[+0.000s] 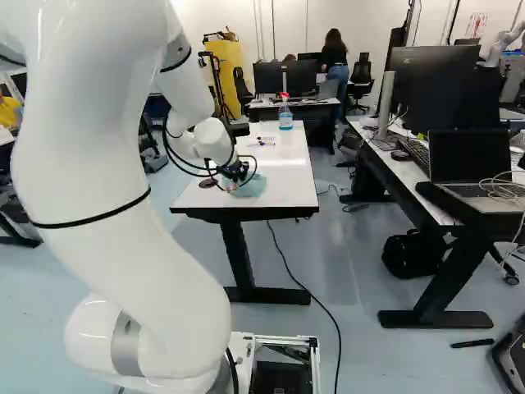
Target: Clean the table with the green towel
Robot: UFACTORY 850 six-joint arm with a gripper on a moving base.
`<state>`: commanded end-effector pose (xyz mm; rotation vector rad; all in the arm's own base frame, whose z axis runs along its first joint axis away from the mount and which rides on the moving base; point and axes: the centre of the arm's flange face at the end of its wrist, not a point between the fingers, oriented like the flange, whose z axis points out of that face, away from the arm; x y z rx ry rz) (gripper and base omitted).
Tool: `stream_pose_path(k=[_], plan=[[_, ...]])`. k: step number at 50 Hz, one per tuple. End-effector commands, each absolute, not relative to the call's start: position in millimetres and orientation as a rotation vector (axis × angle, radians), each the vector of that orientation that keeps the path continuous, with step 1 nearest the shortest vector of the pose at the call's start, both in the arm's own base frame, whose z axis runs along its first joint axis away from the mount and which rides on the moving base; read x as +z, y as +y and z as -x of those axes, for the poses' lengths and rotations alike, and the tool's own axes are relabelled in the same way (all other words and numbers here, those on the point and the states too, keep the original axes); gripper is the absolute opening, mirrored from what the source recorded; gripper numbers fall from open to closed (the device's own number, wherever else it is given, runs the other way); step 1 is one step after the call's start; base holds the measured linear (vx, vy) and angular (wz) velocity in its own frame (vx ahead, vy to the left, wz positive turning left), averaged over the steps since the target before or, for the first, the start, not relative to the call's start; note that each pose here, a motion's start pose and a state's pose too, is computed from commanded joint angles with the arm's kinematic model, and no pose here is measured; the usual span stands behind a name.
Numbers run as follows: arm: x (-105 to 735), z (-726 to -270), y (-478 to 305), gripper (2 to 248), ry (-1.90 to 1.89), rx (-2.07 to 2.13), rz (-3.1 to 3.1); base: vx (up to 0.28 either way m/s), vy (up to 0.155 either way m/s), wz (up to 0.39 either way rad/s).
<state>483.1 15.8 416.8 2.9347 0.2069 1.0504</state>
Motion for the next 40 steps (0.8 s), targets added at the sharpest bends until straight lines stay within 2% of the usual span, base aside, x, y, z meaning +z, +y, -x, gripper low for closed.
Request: stream_pose_path(k=[19, 40], plan=[[416.6, -487.9, -15.4, 30, 0.112, 1.044, -2.919, 0.0, 0.0, 0.0], [415.6, -521.1, -31.1, 30, 0.07, 1.057, -2.905, 0.0, 0.0, 0.0]])
